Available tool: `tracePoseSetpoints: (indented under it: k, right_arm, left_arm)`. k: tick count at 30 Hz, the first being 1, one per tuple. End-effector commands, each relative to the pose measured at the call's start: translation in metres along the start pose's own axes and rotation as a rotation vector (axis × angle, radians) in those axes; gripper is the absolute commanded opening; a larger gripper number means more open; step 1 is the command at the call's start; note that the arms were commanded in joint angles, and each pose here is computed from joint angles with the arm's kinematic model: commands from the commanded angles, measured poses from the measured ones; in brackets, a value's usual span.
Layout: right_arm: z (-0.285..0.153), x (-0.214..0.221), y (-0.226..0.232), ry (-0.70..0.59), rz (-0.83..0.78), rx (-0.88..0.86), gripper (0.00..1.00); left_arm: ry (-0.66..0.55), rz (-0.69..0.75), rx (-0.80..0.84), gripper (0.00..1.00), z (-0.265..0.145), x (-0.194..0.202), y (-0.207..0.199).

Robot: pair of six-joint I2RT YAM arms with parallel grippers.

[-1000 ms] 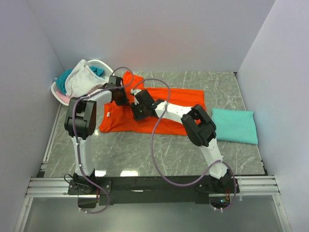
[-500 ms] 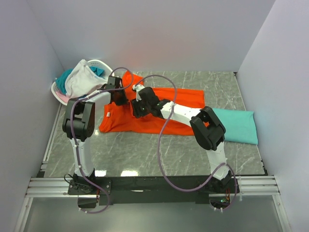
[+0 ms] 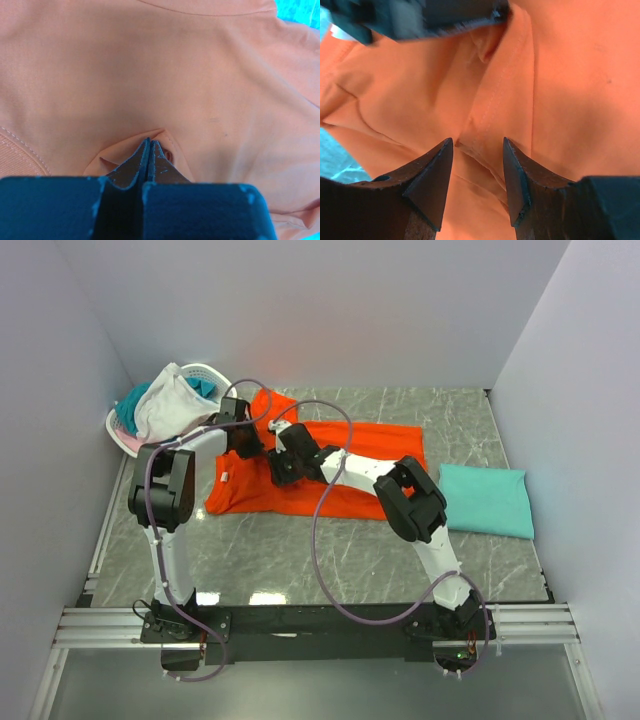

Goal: Fold and stack the t-shirts
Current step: Fold the tshirt

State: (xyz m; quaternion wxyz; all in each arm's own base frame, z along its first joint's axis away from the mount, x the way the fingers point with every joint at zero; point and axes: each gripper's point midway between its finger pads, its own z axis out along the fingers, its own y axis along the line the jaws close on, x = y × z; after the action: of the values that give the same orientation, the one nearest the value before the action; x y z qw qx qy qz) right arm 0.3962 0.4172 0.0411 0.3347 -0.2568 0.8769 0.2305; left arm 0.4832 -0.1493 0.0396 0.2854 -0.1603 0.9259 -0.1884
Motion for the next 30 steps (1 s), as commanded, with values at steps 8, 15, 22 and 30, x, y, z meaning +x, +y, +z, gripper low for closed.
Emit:
tracePoseSetpoints:
  k: [8,15,22,30]
  right_arm:
    - [0.009,-0.007,-0.007,-0.003,-0.008,0.13,0.46]
    - [0.014,0.005,-0.006,0.025,-0.042,0.146,0.46]
    - [0.014,-0.001,-0.014,0.009,-0.018,0.21,0.31]
    - [-0.013,-0.041,-0.01,-0.115,-0.004,0.222,0.2]
  left_arm:
    - [0.005,-0.04,0.084,0.0,-0.004,-0.012,-0.011]
    - [0.026,-0.047,0.09,0.0,-0.002,-0.009,-0.008]
    - [0.02,-0.045,0.107,0.0,-0.004,-0.011,-0.009]
    - [0.005,-0.02,0.126,0.0,-0.008,-0.018,-0.014]
